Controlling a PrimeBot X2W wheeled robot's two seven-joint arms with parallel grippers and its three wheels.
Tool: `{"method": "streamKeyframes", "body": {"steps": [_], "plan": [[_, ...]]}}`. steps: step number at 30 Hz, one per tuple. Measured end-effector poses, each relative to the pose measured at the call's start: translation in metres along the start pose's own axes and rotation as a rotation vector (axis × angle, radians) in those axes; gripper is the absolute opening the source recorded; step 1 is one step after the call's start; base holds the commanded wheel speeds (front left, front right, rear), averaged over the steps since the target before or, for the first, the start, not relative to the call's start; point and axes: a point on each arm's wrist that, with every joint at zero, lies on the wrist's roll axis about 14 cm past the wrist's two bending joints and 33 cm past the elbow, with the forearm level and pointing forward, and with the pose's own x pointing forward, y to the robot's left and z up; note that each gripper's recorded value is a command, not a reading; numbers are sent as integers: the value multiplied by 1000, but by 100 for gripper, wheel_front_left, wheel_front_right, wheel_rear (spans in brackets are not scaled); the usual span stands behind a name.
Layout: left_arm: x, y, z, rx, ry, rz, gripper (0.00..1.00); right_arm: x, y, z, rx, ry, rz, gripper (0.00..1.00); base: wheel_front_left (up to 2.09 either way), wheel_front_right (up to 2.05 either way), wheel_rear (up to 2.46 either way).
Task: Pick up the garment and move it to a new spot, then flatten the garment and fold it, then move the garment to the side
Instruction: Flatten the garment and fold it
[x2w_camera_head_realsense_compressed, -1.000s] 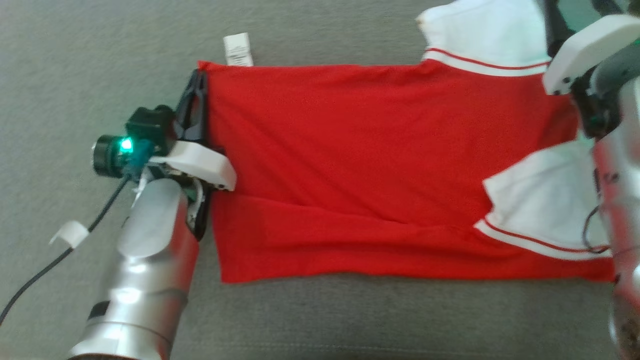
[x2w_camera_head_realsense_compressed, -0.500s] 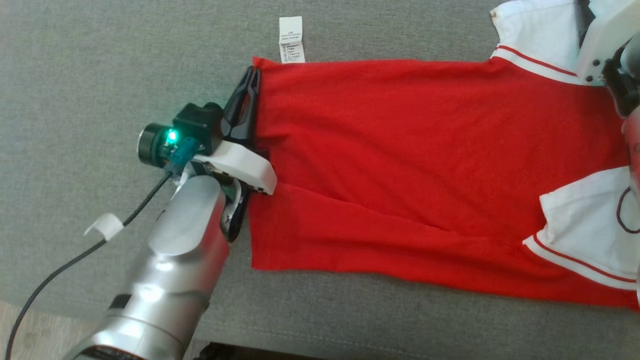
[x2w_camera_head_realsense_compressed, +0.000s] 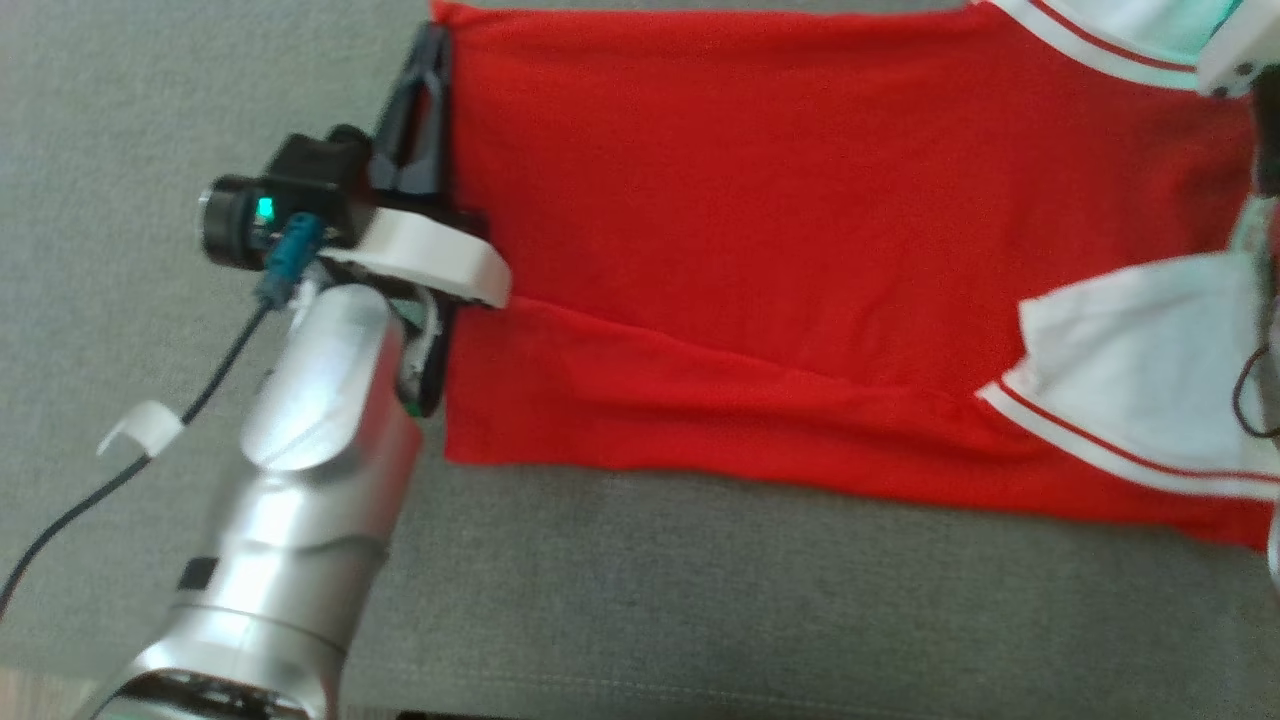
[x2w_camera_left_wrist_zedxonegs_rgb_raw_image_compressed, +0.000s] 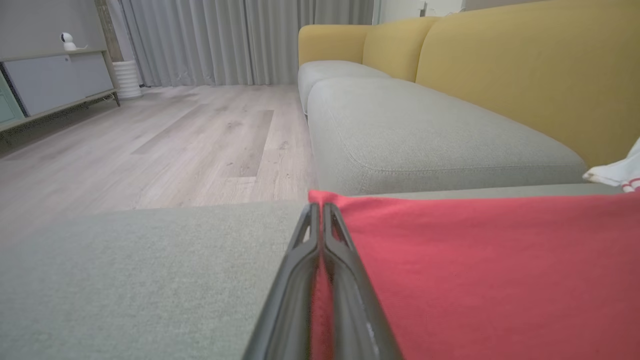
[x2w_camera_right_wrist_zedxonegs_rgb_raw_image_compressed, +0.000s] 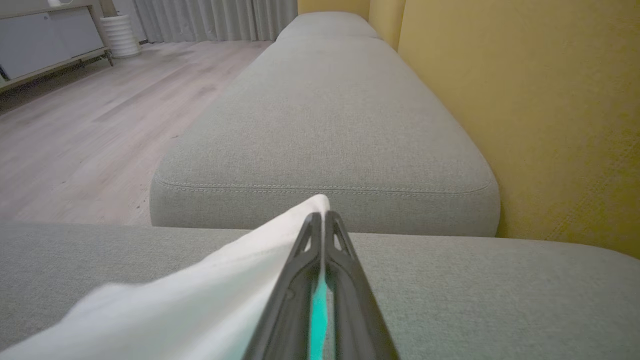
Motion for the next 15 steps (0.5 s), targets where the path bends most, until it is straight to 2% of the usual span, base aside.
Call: {"method": "streamKeyframes", "body": {"steps": [7, 15], "plan": [[-9, 5, 15, 31, -38, 7, 0, -28, 3, 19, 94, -91, -9, 0, 0, 0, 0], [-55, -3, -18, 5, 33, 12, 0, -94, -1, -25, 220, -65, -28, 0, 0, 0, 0]]}}
